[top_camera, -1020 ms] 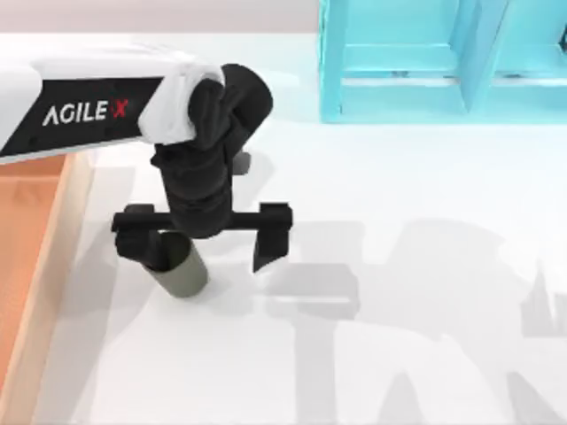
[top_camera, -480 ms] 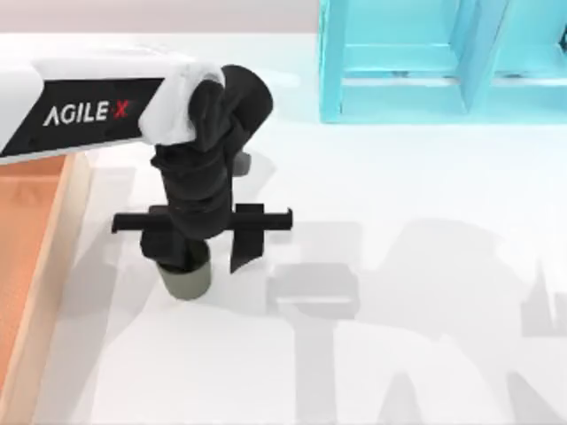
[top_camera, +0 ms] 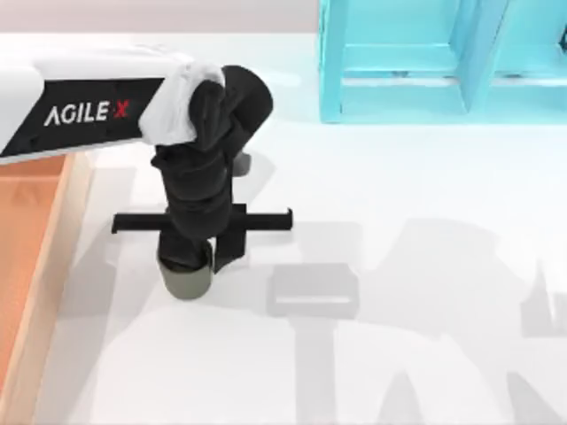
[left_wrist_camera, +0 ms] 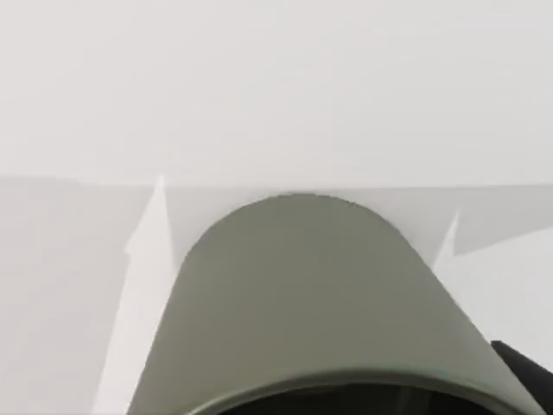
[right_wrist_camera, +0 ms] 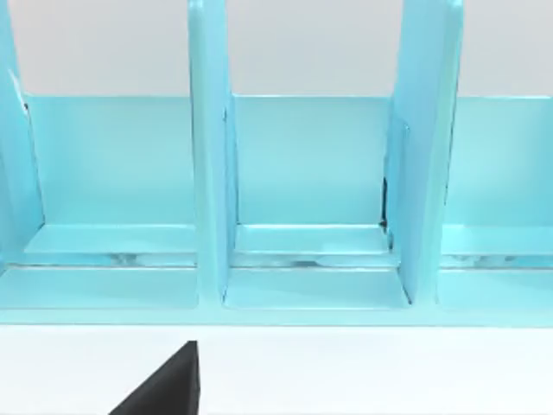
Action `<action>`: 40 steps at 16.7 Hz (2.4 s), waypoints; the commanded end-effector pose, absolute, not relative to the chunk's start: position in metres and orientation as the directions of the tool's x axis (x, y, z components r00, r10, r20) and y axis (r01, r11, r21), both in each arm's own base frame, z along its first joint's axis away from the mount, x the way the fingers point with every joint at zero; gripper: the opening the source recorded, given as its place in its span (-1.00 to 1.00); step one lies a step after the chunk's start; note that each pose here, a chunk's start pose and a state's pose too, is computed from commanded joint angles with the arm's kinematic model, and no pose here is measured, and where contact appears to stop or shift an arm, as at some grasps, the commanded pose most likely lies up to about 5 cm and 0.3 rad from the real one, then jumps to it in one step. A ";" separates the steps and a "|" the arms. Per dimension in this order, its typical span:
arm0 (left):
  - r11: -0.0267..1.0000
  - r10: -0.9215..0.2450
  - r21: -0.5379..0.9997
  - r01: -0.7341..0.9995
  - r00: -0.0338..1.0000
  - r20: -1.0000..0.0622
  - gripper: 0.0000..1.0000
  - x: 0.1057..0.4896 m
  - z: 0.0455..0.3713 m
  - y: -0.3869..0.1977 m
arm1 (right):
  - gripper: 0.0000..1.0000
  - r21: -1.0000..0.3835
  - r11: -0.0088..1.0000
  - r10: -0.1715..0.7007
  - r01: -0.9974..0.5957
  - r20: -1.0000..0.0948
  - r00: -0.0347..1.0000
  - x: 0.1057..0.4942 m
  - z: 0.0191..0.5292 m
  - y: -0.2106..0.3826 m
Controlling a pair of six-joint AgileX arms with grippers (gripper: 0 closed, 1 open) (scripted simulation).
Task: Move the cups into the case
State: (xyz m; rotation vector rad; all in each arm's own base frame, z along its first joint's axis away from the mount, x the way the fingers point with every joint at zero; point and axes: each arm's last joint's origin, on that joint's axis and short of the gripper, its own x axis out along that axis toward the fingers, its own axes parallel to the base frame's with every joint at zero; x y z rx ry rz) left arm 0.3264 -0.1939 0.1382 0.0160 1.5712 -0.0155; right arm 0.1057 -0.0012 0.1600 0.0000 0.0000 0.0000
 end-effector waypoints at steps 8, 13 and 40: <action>1.000 -0.002 -0.001 0.012 0.005 -1.000 -1.00 0.332 0.153 -0.180 | 1.00 0.000 1.000 0.000 0.000 0.000 1.000 0.106 0.160 -0.001; 1.000 0.004 0.003 0.017 -0.012 -1.000 -1.00 0.333 0.216 -0.116 | 1.00 0.000 1.000 0.000 0.000 0.000 1.000 0.106 0.160 -0.001; 0.998 -0.061 -0.061 0.024 0.017 -0.998 -1.00 0.319 0.275 0.072 | 1.00 0.000 1.000 0.000 0.000 0.000 1.000 0.106 0.160 -0.001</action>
